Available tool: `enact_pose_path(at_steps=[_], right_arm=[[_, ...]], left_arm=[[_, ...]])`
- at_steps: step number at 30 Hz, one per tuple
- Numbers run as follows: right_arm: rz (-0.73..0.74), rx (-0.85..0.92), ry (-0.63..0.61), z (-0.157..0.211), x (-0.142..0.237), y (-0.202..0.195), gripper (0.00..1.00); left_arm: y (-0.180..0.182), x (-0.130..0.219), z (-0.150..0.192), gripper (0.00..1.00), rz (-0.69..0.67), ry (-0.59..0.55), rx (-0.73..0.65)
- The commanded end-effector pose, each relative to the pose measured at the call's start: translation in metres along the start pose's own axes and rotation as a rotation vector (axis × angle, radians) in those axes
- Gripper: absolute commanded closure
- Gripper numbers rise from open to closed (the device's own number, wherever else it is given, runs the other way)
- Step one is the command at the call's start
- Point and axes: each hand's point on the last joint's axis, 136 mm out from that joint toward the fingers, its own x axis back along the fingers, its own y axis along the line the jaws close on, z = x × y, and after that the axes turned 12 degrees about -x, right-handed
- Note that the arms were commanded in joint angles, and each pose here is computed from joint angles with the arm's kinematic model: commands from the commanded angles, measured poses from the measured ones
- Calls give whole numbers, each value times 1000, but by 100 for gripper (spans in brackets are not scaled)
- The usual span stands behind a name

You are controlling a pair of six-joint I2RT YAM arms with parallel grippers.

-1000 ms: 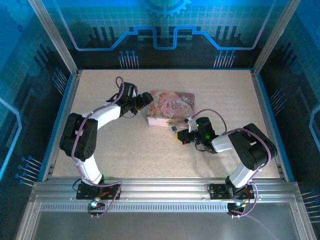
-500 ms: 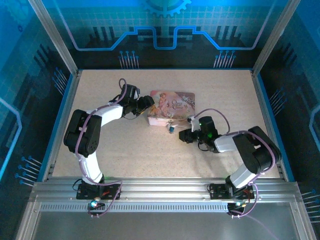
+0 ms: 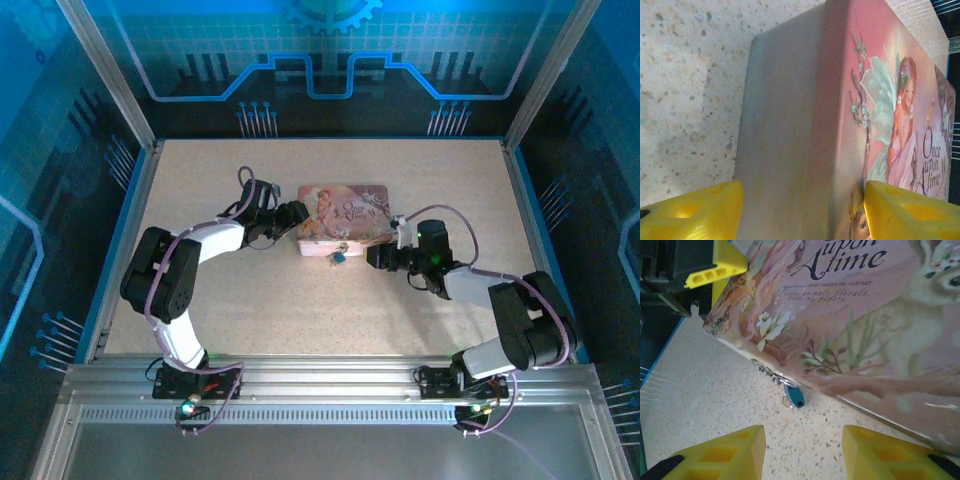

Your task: Unlock the padlock with the key

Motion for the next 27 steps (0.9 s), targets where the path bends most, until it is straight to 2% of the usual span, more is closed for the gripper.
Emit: enact_pose_path(at_steps=[1,9,15,20,24,27], right_arm=[[-42,-7,-4,-16,-6,-2,55],[-102,-2,-64,-52,-12,-8,49],[-161,28,-92,-39,7,-1,34],[-235,33,-43,-19,10,12,20],[-283,22,12,-5,-2,18,19],[-304,8,25,-1,-13,18,19]], left_arm=[[21,0,38,35,-87,90,15],[23,17,52,35,-106,73,24],[7,43,34,29,-108,5,-16],[-22,68,16,30,-85,-49,-91],[-60,78,12,34,-13,-59,-163],[-90,73,16,36,49,-27,-201]])
